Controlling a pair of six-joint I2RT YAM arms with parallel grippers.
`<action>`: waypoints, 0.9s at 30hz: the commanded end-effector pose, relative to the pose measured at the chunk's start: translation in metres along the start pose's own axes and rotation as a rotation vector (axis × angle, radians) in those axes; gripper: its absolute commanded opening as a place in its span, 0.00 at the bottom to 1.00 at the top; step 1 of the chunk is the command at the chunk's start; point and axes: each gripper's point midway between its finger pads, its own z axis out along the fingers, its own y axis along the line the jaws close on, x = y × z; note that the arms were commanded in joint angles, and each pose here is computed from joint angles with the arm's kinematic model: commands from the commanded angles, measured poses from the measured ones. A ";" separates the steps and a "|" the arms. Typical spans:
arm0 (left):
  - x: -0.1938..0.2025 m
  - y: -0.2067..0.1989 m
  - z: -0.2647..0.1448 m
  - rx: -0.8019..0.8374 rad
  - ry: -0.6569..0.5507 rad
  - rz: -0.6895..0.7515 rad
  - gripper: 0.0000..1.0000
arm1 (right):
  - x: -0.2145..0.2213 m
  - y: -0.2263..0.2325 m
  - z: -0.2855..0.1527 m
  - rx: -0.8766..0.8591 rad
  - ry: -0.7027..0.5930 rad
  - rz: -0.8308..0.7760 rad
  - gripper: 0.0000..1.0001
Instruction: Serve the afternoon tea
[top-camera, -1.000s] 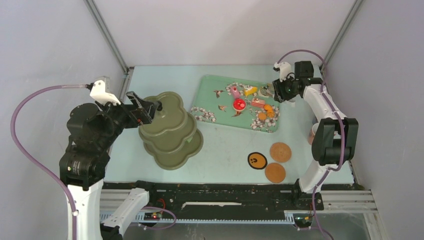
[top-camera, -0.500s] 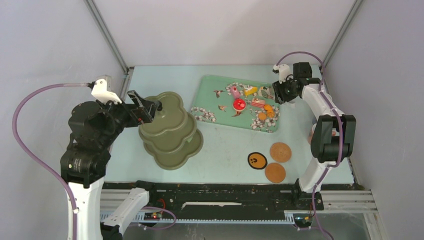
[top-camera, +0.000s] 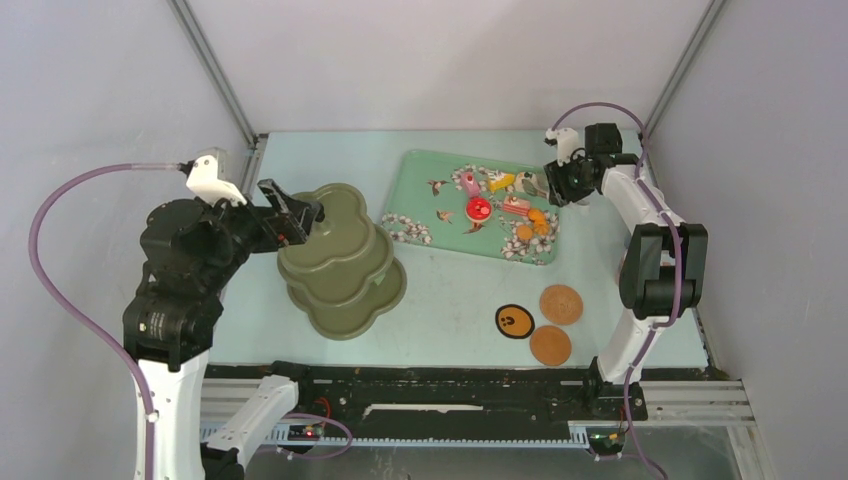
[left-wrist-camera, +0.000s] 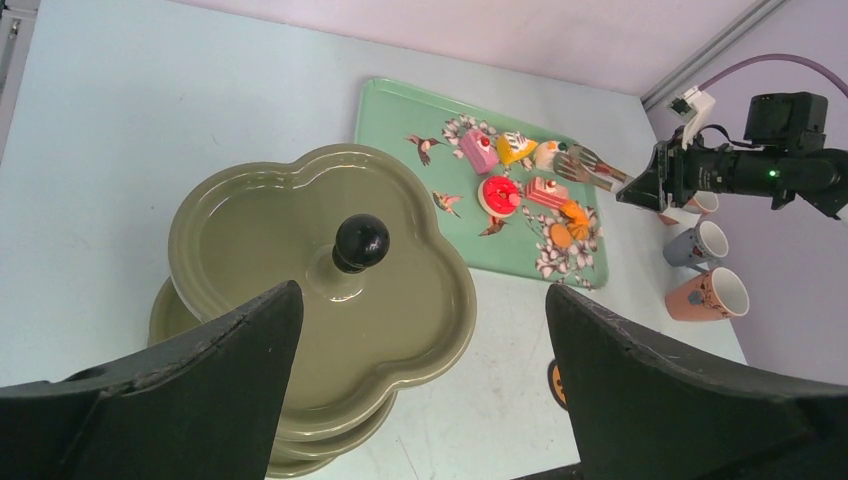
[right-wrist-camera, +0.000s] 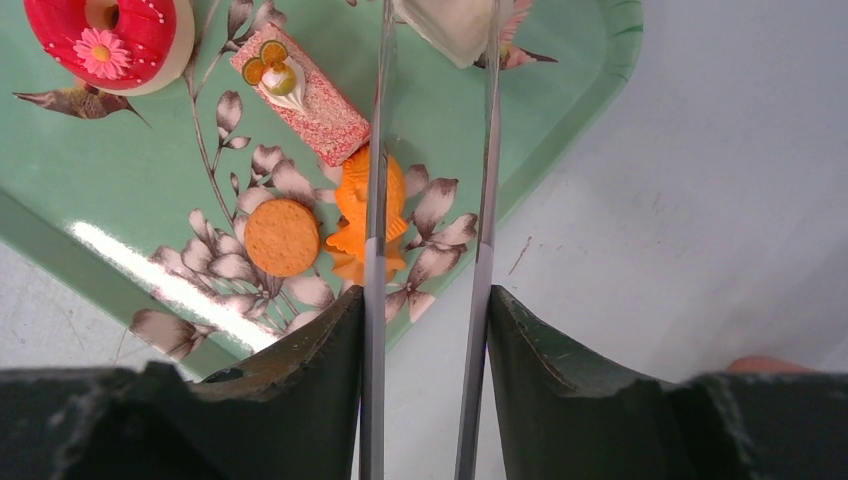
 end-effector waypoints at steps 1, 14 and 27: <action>-0.013 -0.006 -0.003 0.017 -0.036 0.025 0.98 | -0.026 -0.006 -0.003 0.004 -0.077 -0.014 0.48; -0.014 -0.006 -0.002 0.017 -0.036 0.024 0.98 | -0.031 -0.011 0.009 -0.003 -0.072 -0.019 0.50; -0.012 -0.007 0.000 0.023 -0.033 0.015 0.98 | -0.022 0.026 0.003 -0.066 -0.085 -0.002 0.45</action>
